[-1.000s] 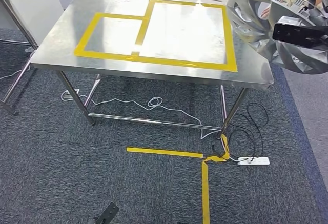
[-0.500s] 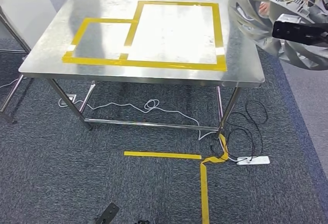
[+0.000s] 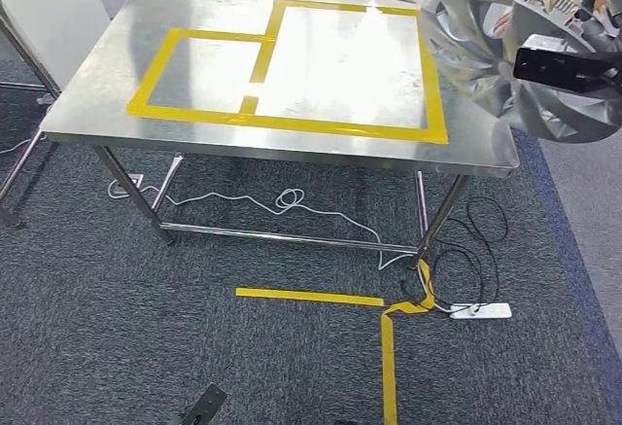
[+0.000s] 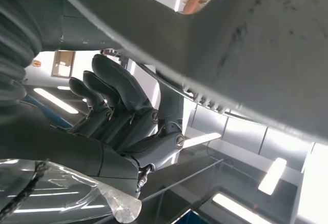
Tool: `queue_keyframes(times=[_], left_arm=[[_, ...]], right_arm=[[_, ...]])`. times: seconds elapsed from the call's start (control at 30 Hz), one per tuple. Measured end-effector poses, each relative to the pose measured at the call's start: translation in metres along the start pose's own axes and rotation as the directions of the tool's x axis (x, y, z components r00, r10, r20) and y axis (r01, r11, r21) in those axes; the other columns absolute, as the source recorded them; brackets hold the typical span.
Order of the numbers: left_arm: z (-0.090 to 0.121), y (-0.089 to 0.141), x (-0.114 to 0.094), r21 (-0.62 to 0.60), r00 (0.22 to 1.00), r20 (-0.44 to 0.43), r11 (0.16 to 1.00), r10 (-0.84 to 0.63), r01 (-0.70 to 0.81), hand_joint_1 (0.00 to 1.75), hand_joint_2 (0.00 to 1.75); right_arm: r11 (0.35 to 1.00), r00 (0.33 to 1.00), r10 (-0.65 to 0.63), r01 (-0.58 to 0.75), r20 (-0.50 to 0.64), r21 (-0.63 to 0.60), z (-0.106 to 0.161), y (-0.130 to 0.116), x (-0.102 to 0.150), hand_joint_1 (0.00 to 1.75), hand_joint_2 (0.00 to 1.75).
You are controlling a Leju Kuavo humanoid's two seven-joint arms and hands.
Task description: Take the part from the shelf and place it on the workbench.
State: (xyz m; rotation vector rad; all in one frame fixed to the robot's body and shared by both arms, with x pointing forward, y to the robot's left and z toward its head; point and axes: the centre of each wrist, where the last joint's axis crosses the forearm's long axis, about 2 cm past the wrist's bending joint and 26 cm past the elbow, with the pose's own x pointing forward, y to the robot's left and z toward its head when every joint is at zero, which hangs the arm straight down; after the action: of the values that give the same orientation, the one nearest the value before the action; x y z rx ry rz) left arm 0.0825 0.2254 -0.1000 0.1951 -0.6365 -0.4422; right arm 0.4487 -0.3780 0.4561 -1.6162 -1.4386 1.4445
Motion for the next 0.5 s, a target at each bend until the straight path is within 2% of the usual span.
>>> queue_keyframes(times=[0.5], left_arm=[[0.0014,-0.0009,-0.0026,0.000,1.000,-0.008,1.000,-0.001,0.001,0.00,0.00]], right_arm=[[1.000,1.000,-0.004,0.004,-0.001,0.012,0.0019,0.0077,0.0032,1.75,1.75]])
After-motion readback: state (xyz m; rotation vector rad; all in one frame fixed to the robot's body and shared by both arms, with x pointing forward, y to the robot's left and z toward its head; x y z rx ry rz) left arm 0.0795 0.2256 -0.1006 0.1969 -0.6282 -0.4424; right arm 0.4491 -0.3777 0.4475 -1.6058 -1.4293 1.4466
